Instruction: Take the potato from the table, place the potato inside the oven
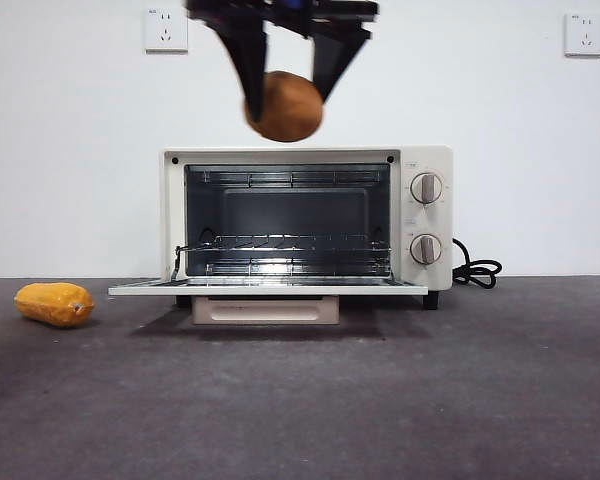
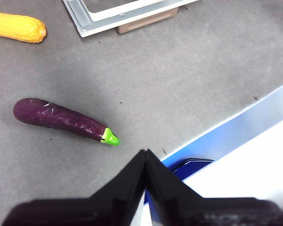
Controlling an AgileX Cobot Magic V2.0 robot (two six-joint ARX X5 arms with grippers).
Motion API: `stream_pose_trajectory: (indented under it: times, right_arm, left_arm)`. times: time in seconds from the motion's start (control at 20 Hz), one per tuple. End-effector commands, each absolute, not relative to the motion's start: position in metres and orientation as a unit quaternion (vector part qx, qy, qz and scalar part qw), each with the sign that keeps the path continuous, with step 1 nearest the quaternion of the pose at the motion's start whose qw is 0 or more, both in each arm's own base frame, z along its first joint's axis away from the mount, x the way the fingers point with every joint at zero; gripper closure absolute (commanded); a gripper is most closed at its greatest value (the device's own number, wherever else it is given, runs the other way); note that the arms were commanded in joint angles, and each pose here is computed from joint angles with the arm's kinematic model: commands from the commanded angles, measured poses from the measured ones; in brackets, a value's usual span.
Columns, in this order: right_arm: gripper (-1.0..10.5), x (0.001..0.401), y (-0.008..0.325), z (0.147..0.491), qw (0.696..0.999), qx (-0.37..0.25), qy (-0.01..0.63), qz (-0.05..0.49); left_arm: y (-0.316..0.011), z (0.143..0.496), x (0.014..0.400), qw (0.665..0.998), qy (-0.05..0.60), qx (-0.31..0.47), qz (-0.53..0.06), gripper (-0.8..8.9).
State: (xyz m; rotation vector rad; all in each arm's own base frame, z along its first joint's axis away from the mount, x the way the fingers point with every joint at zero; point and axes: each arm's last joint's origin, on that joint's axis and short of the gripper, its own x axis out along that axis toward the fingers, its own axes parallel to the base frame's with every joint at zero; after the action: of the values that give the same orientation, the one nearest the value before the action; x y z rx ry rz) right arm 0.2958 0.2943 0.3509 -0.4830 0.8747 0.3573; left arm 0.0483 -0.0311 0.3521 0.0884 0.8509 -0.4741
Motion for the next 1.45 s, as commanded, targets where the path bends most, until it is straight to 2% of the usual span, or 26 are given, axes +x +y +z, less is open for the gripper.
stream_pose_trajectory:
  times: [0.05,0.25,0.4,0.65,0.95,1.25,1.45]
  right_arm:
    - [8.5,0.314,0.282,0.347,0.870,-0.210,0.419,0.152]
    - [8.5,0.335,0.265,0.349,0.881,-0.126,0.427,0.162]
    - [8.5,0.343,0.261,0.349,0.882,-0.096,0.427,0.177]
    - [8.5,0.349,0.265,0.335,0.875,-0.091,0.441,0.178]
    - [8.5,0.368,0.281,0.294,0.862,-0.092,0.468,0.171]
    - [8.5,0.386,0.290,0.281,0.883,-0.065,0.431,0.174]
    - [8.5,0.391,0.294,0.272,0.886,-0.061,0.424,0.176]
  left_arm:
    - [-0.031,0.351,0.048,0.883,0.407,0.041,-0.228,8.19]
    - [-0.031,0.351,0.048,0.884,0.407,0.042,-0.227,8.19]
    - [-0.031,0.351,0.048,0.884,0.407,0.042,-0.227,8.19]
    - [-0.031,0.351,0.048,0.884,0.407,0.042,-0.227,8.19]
    - [-0.031,0.351,0.048,0.884,0.407,0.043,-0.225,8.19]
    - [-0.031,0.351,0.048,0.884,0.407,0.043,-0.225,8.19]
    - [-0.032,0.351,0.051,0.882,0.412,0.044,-0.224,8.19]
